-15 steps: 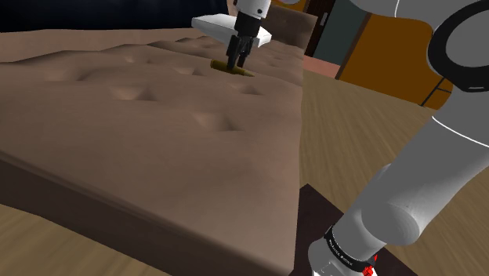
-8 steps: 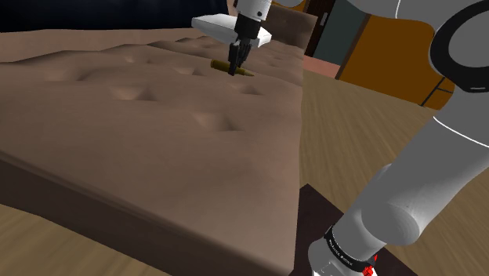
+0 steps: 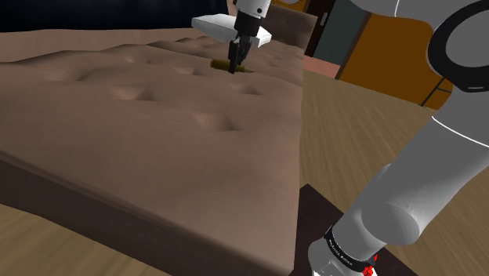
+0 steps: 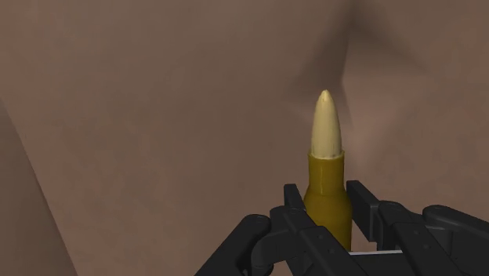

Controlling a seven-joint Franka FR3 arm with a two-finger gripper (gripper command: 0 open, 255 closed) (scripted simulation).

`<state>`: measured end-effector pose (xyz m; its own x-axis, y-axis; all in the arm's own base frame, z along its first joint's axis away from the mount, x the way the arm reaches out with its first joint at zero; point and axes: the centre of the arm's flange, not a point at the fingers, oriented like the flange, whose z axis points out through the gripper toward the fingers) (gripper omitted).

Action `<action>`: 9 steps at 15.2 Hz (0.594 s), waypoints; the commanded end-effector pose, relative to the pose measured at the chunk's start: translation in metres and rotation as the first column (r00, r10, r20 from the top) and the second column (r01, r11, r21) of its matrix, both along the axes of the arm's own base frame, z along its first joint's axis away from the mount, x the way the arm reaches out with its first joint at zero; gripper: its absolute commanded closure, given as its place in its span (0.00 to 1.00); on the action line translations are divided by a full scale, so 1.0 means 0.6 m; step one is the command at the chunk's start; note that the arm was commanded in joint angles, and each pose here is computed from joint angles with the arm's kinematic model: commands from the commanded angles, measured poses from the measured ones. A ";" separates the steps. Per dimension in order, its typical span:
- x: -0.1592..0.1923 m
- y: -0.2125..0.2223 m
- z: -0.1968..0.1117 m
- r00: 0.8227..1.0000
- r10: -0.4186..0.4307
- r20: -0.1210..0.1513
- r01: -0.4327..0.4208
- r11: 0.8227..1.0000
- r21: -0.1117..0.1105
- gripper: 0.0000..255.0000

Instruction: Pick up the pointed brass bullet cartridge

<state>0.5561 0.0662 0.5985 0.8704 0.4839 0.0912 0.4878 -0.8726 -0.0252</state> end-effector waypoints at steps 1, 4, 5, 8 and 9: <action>0.000 0.000 0.017 1.000 0.000 -0.001 0.000 1.000 0.000 1.00; 0.000 0.000 0.043 1.000 0.000 -0.001 0.000 1.000 0.000 1.00; 0.000 0.000 0.052 1.000 0.000 -0.001 0.000 1.000 0.000 1.00; 0.000 0.000 0.079 1.000 0.000 -0.001 0.000 1.000 0.000 1.00; 0.000 0.000 0.087 1.000 0.000 -0.001 0.000 1.000 0.000 1.00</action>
